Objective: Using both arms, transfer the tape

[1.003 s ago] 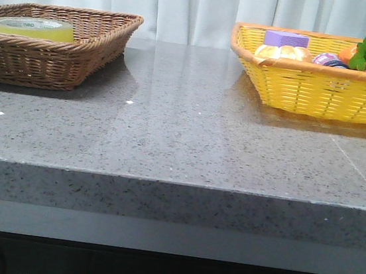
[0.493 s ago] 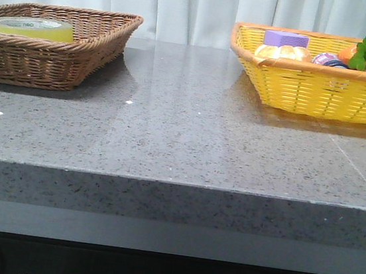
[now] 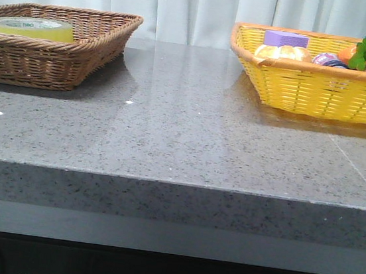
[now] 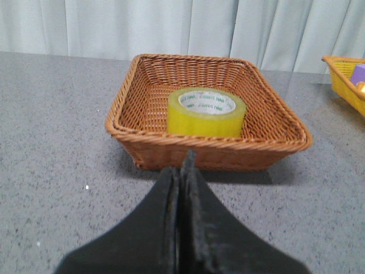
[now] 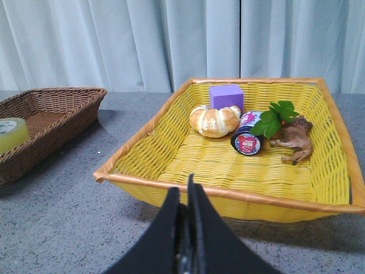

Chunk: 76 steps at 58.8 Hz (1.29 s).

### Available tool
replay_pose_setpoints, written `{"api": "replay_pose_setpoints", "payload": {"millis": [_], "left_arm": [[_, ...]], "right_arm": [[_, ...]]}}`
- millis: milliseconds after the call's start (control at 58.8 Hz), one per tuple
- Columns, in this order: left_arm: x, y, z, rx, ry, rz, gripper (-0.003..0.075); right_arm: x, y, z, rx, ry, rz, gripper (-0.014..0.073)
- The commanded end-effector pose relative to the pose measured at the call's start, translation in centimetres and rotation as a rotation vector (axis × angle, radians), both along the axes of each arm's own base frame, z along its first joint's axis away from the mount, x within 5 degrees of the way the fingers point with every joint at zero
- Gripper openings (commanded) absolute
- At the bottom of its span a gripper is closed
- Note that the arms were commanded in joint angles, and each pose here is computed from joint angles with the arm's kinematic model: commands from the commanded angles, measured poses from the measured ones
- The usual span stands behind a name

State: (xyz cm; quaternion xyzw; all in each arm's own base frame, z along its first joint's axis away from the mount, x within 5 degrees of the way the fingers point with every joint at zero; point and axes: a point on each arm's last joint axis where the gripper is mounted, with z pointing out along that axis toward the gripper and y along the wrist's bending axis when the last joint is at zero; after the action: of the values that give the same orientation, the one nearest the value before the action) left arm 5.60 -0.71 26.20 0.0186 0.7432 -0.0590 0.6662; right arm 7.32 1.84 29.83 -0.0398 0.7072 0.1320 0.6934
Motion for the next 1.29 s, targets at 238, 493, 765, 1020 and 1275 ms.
{"api": "replay_pose_setpoints", "payload": {"millis": [238, 493, 765, 1020, 1275], "left_arm": [[-0.7, 0.1, -3.8, -0.025, -0.087, 0.006, -0.002], [0.0, 0.1, -7.1, -0.028, -0.078, 0.015, -0.002], [0.0, 0.1, -7.5, -0.034, -0.047, 0.013, -0.002], [0.0, 0.1, -7.5, -0.034, -0.046, 0.013, -0.002], [0.0, 0.1, -7.5, -0.034, -0.046, 0.013, -0.002]], "right_arm": [[-0.1, -0.1, 1.6, 0.015, -0.109, -0.014, -0.009], [-0.1, -0.1, 1.6, 0.015, -0.109, -0.014, -0.009], [-0.1, -0.1, 1.6, 0.015, -0.109, -0.014, -0.009], [-0.1, -0.1, 1.6, 0.015, -0.109, -0.014, -0.009], [-0.1, -0.1, 1.6, 0.015, -0.109, -0.014, -0.009]]}}
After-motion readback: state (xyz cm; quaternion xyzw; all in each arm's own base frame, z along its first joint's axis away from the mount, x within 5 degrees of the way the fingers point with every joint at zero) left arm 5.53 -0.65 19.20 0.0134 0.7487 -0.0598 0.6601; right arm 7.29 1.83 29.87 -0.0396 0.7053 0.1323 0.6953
